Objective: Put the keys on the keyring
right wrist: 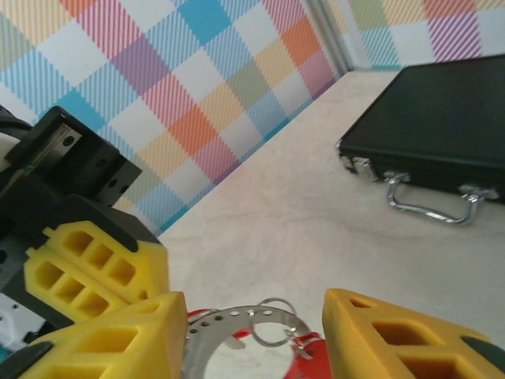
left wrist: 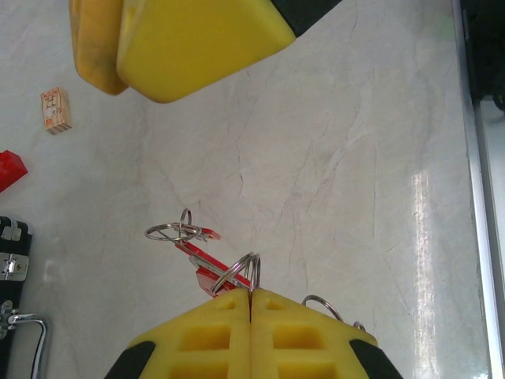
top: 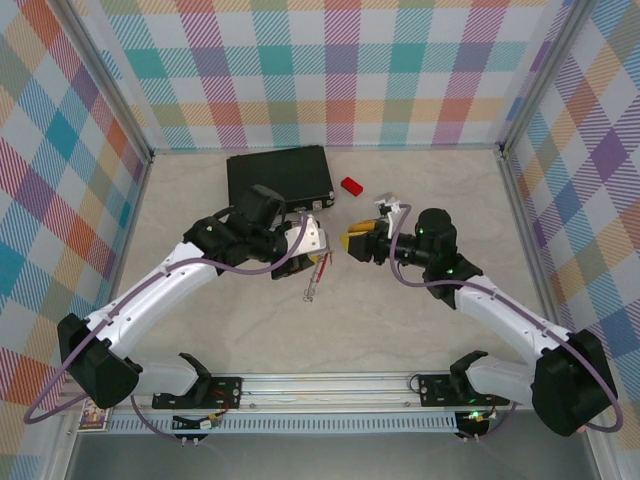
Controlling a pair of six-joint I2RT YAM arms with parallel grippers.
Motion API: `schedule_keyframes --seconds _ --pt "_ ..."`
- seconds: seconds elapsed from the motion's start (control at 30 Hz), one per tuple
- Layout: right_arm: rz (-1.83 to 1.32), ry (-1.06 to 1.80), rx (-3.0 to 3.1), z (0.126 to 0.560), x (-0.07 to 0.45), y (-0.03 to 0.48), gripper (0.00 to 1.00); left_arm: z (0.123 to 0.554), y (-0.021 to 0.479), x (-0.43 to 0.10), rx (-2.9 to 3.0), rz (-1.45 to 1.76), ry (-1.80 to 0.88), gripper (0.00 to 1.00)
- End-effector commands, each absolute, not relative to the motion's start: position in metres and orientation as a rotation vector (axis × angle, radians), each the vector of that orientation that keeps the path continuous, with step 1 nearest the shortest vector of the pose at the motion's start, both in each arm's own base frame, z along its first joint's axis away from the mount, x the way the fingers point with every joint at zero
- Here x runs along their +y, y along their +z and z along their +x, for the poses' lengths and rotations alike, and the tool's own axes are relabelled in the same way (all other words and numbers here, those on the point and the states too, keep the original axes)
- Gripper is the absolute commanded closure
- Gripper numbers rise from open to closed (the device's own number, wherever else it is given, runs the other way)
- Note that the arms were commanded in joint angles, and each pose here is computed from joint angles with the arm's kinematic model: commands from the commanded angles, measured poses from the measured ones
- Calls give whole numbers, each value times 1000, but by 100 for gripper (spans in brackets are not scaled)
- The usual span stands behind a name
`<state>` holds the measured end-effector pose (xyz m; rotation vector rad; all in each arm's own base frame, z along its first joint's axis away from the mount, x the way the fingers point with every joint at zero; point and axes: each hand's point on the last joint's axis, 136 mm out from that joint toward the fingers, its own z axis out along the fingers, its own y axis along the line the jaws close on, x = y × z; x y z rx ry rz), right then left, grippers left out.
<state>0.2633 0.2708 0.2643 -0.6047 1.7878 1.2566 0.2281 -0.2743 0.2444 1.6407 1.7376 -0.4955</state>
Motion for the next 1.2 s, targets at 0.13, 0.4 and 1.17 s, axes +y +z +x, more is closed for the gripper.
schedule_keyframes --seconds 0.13,0.4,1.17 --pt "-683 1469 1825 247 291 271 61 225 250 -278 1690 1670 -476 100" --pt "-812 1512 1852 226 312 264 63 226 247 -280 1697 1676 -480 100" --pt "-848 1539 1903 221 322 249 85 226 246 -284 1707 1675 -492 100"
